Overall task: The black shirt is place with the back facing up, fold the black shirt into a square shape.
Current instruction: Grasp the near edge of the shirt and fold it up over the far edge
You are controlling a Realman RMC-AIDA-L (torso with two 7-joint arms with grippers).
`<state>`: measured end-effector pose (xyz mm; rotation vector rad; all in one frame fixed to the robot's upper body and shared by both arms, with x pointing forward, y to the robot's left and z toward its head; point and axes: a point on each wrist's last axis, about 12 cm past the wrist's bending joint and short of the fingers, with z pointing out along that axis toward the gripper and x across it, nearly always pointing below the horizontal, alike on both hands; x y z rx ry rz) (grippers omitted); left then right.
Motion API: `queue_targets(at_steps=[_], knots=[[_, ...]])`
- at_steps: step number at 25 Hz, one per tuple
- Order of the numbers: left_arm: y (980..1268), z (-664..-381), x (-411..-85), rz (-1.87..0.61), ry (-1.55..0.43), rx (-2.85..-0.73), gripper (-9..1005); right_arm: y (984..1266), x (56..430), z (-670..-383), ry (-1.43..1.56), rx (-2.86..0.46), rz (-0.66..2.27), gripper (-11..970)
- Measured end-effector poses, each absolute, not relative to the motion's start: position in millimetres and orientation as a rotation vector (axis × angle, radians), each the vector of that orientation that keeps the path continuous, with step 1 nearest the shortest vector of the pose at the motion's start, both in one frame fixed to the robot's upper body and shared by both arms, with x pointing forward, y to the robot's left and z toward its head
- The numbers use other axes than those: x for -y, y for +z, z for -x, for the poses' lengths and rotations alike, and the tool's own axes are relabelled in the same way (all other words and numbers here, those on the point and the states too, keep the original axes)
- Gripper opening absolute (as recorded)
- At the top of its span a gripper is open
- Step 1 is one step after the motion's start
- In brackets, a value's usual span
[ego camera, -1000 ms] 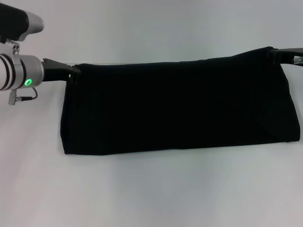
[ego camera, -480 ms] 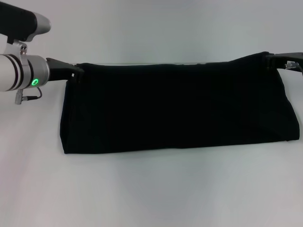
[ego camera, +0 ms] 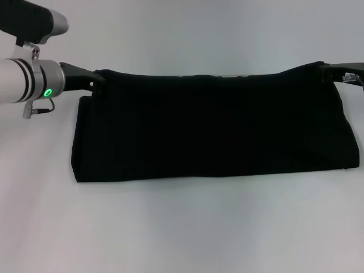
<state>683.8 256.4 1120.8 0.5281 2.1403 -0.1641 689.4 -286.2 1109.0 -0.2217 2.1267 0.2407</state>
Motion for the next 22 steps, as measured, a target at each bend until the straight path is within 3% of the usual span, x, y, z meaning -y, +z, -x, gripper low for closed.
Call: queue_targets(at_steps=[15,22], knots=[[1113,-686,-245,-0.561,-0.041,-2.118,61,1111,287,-690,0.261,-2.126,0.184,56],[1110,-687,-248,-0.489,-0.004,-2.113,185,1117,295,-692,0.249,-2.102,0.153,255]])
